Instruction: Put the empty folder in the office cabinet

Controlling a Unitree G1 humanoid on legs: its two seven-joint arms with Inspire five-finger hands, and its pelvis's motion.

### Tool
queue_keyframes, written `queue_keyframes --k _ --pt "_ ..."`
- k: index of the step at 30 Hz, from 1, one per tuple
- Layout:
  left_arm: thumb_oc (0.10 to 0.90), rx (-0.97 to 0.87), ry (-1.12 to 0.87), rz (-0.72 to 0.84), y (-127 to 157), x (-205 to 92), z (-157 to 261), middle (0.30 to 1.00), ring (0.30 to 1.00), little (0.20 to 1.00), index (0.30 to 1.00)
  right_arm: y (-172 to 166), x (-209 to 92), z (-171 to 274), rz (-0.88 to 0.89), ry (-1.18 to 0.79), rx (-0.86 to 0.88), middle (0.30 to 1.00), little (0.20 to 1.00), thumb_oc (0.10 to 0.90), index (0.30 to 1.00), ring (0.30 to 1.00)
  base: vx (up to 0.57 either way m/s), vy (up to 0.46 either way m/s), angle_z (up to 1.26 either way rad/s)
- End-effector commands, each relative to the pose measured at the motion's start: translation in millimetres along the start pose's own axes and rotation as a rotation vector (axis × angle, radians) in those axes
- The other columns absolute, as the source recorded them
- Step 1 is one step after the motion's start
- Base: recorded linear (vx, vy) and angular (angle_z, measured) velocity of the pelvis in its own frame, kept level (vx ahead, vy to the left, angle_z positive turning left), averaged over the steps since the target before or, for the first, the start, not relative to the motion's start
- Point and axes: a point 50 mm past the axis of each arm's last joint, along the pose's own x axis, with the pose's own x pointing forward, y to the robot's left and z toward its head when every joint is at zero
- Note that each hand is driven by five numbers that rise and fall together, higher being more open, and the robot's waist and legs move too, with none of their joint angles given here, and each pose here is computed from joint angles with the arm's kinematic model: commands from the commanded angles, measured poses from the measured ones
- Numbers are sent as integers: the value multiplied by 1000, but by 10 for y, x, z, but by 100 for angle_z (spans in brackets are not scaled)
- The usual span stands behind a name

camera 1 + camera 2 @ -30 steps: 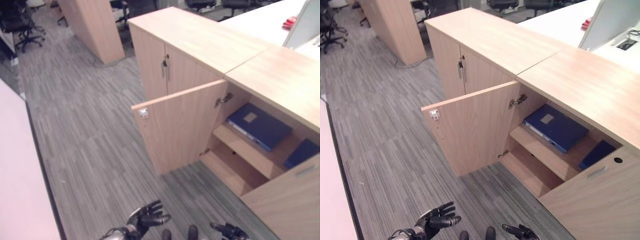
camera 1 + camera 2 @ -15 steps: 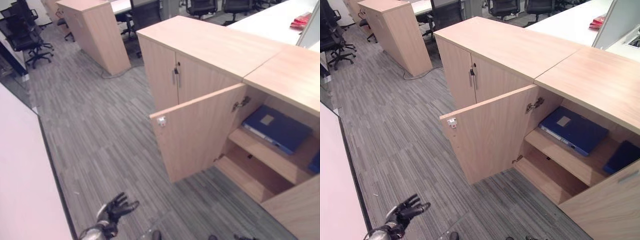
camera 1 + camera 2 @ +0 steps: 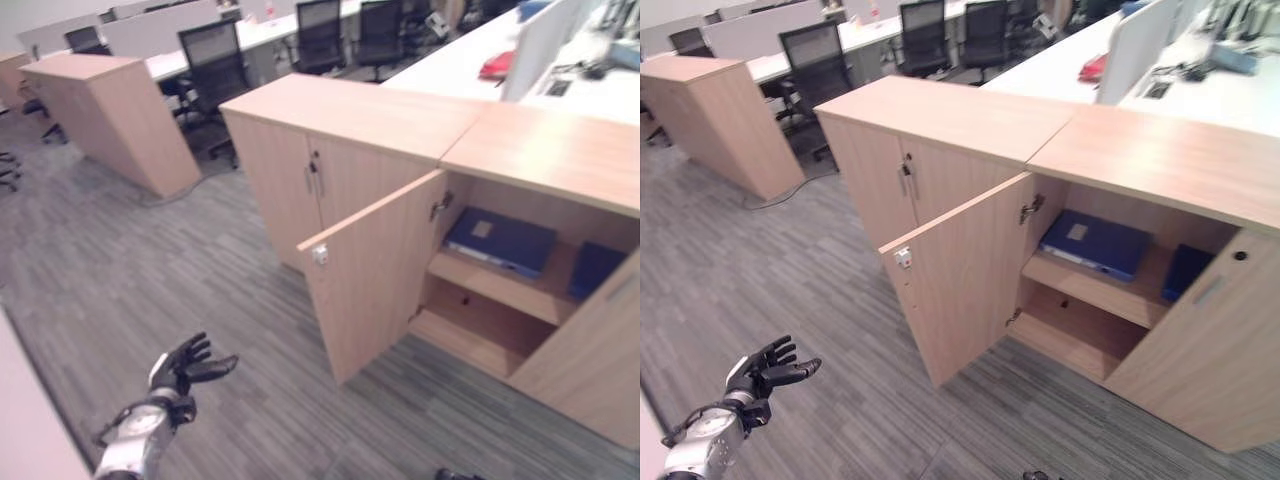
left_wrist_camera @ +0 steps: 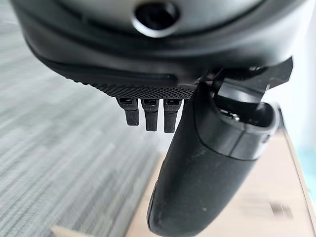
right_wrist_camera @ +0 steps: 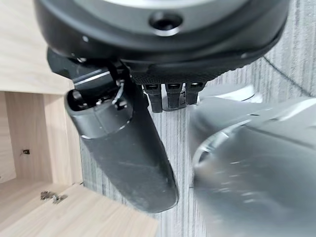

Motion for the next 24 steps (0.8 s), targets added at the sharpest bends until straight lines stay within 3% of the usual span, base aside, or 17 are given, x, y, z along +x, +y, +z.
queue_keyframes --k 1,4,6,10,18,24 --pt "800 110 -240 40 149 158 809 900 900 900 900 2 12 204 13 -39 -51 900 900 800 900 900 10 15 -25" --pt "800 179 -266 21 63 237 1024 900 900 900 900 18 15 181 17 -30 -50 900 900 800 900 900 6 6 -21" --pt "800 296 -313 -17 -182 381 1457 900 900 900 900 26 16 139 22 -10 -58 900 900 800 900 900 9 6 -6" --pt "800 362 -348 -20 -431 475 1822 900 900 900 900 27 18 106 20 5 -66 900 900 800 900 900 0 4 -5" --pt "800 416 -340 64 -473 514 2227 900 900 900 900 -2 15 94 11 16 -96 900 900 800 900 900 -3 -12 -11" --pt "800 477 -390 38 -596 480 2384 900 900 900 900 -36 8 39 4 30 -99 900 900 800 900 900 -7 -24 -11"
